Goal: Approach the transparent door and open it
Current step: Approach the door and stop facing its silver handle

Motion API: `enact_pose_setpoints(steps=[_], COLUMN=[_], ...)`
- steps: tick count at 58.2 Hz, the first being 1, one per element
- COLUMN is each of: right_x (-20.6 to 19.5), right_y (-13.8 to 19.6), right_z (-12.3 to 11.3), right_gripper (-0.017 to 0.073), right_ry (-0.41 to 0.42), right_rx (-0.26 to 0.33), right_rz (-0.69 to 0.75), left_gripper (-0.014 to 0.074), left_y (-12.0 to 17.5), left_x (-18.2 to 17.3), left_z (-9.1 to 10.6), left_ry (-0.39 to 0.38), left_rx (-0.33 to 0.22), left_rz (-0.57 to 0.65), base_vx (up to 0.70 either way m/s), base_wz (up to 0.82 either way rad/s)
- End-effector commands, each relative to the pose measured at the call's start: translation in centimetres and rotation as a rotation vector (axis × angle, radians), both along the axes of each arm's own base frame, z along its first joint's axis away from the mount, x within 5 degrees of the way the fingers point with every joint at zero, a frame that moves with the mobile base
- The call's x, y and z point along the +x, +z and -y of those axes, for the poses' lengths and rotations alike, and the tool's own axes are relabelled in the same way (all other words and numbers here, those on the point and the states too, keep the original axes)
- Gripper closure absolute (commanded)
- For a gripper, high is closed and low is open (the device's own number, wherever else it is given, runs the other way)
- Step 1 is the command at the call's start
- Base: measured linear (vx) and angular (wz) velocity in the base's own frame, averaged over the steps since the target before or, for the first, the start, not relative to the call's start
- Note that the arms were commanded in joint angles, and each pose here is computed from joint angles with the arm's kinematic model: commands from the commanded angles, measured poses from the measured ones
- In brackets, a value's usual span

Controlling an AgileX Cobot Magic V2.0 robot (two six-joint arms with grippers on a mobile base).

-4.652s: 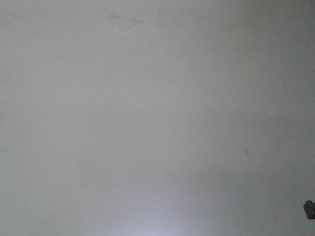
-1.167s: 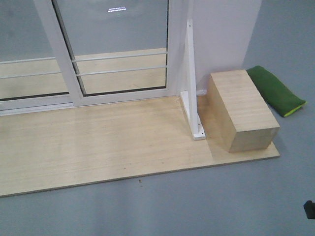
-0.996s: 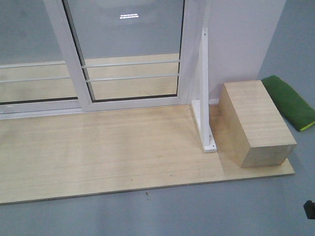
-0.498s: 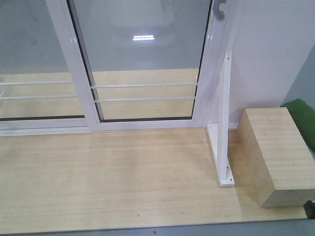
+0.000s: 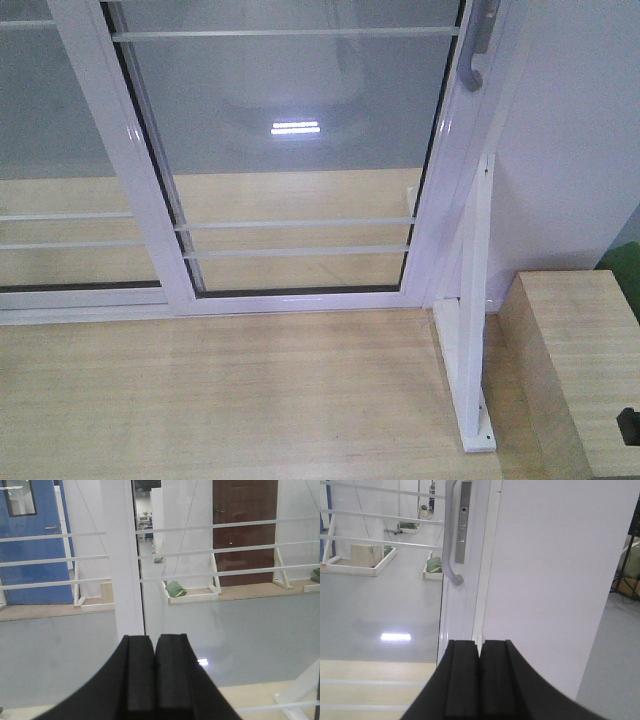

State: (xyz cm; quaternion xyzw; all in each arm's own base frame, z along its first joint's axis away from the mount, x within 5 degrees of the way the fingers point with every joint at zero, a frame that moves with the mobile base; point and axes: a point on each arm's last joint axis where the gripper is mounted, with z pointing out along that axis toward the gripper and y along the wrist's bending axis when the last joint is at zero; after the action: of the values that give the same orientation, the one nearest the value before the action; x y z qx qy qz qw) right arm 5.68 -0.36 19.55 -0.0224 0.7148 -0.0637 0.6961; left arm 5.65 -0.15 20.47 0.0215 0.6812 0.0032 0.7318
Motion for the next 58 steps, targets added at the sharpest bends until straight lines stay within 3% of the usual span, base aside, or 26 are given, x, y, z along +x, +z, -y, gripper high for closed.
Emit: enact_pose_setpoints(steps=[1,58], right_x=[-0.06,0.05], right_y=[0.31,0.34], right_z=[-0.03,-0.04], right_gripper=[0.0566,0.0566], right_ry=[0.002,0.003], right_rx=[-0.015,-0.015], right_rz=[0.076,0.075], left_gripper=[0.0599,0.0599], left_y=[-0.21,-0.24], left_x=[-0.03,0.02], left_z=[-0.04,-0.04], left_ry=[0.002,0.002], left_rx=[-0.014,-0.014], left_rz=[0.066,0.060], base_vx=[0.33,0.20], base_wz=[0.01,0.03])
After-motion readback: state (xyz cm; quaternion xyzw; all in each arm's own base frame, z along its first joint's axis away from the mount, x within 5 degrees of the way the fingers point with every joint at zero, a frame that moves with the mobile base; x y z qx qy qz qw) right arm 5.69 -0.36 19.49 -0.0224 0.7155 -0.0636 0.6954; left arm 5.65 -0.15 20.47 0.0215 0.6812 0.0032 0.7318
